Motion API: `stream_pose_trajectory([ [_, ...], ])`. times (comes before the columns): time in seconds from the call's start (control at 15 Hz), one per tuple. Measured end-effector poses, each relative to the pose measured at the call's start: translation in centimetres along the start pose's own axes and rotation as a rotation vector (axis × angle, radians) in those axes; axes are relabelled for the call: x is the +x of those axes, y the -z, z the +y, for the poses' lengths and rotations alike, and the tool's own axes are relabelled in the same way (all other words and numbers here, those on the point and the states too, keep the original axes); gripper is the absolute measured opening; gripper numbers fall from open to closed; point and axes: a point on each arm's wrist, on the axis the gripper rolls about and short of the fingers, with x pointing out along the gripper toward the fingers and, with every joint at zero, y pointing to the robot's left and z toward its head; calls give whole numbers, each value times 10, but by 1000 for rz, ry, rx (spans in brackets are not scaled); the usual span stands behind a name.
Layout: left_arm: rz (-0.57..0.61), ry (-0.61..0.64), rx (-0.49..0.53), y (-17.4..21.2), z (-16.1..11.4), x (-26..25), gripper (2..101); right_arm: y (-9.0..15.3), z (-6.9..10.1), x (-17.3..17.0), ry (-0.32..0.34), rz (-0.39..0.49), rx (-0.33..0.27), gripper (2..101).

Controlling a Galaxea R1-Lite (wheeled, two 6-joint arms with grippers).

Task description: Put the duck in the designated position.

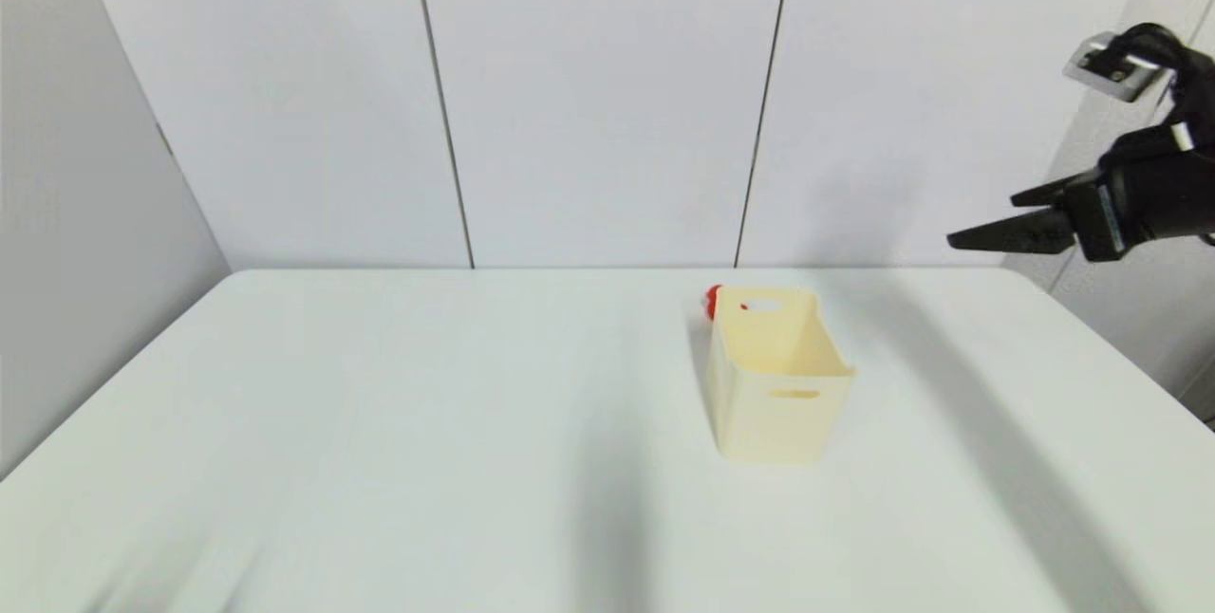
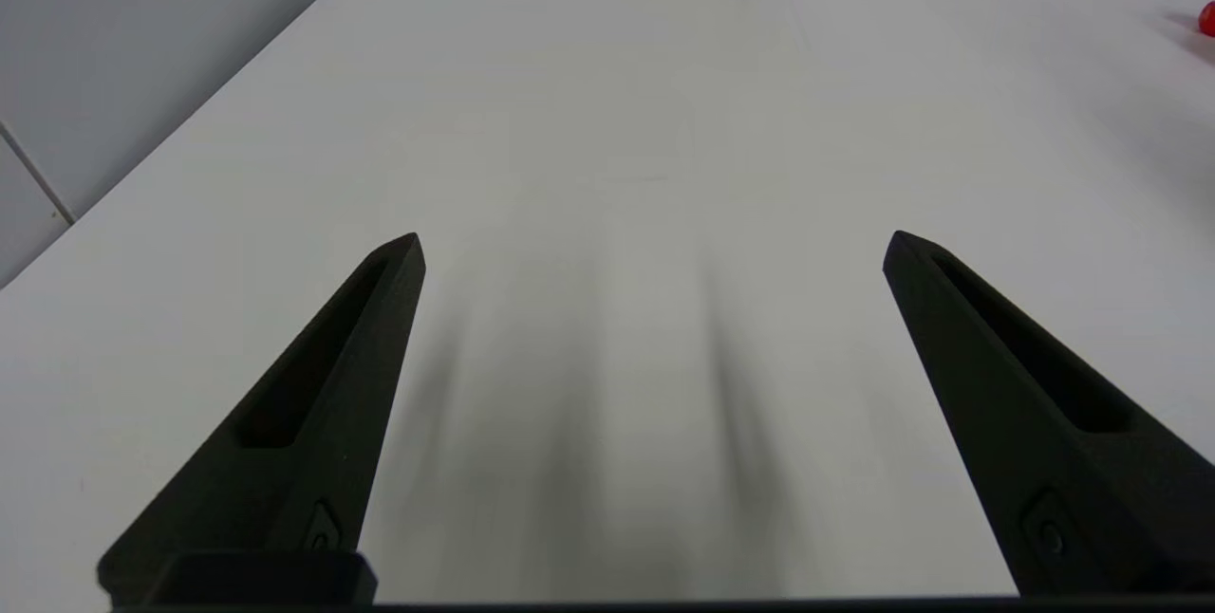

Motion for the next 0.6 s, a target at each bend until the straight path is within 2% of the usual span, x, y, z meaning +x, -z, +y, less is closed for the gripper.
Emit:
stream_pose_trajectory([
  [0.27,0,0,0,0,0,0,979,33,41,-63,140,-4,135,971],
  [0.47,0,0,0,0,0,0,979,65,70,-98,186,-40,221,971],
  [0.6,0,0,0,0,0,0,979,86,88,-117,211,-80,245,971],
])
